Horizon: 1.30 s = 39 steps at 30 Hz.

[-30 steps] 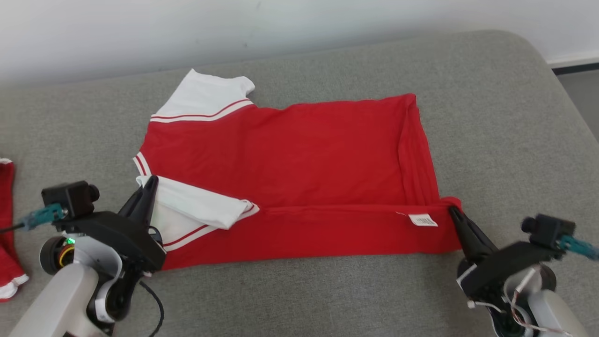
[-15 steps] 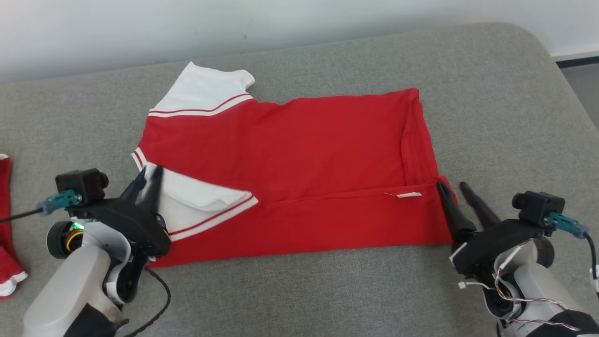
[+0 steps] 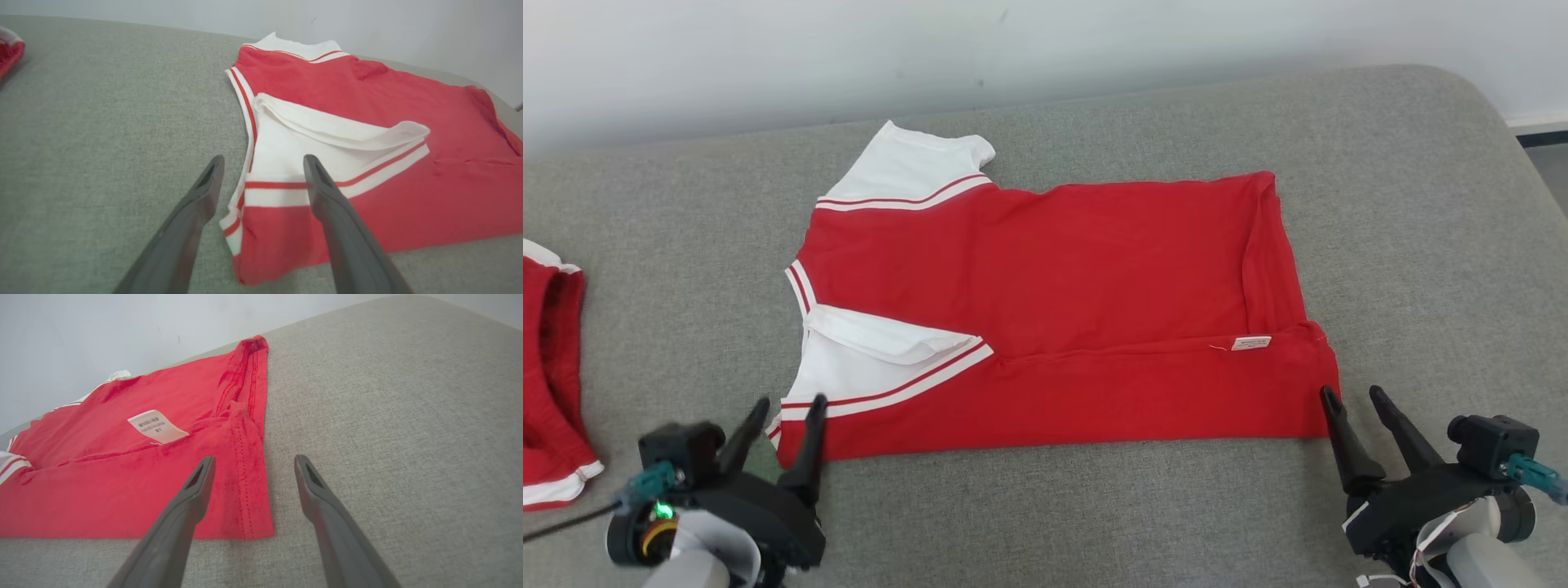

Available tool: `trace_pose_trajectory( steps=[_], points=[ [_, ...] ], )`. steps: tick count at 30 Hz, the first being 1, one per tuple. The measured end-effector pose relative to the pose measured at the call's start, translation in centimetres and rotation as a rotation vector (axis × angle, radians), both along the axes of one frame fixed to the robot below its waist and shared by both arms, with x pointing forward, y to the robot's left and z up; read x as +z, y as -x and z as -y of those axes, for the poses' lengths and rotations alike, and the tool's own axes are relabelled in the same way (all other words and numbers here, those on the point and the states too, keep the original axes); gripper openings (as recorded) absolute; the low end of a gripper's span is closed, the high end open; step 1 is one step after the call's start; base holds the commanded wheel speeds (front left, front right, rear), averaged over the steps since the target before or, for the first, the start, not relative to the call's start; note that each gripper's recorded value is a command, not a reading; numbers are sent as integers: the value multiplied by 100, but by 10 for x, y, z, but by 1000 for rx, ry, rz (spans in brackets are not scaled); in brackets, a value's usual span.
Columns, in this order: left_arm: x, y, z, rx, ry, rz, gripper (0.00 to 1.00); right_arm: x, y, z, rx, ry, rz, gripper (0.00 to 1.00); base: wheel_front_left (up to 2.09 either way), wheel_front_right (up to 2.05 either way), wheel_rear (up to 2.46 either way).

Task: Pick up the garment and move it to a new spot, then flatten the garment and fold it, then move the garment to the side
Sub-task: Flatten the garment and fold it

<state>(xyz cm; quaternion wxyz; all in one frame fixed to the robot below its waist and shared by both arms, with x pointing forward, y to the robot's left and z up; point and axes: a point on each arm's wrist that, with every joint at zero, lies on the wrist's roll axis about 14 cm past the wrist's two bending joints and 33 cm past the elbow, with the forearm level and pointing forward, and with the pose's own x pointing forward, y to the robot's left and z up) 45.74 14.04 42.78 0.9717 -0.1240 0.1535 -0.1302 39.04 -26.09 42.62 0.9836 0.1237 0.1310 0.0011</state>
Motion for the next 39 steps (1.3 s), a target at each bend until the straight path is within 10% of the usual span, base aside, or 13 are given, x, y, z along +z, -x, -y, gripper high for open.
trace_pose_trajectory(
  steps=[14,16,17,18,19,39],
  points=[
    [-35,21,5,-18,-22,-141,100,-28,-1,-8,0,21,-81,100,0,0,0],
    [-37,23,6,-20,-10,-155,100,-30,-1,-11,1,15,-90,29,0,0,0],
    [-38,24,7,-19,-6,-160,68,-31,-2,-13,3,10,-90,0,0,0,0],
    [-38,24,8,-16,-1,-162,13,-30,-3,-15,7,7,-88,0,0,0,0],
    [-38,25,8,-14,5,-164,0,-29,-4,-18,13,5,-83,0,0,0,0],
    [-27,106,-13,127,105,-148,0,-22,31,-34,58,-51,-51,0,0,0,0]
  ],
)
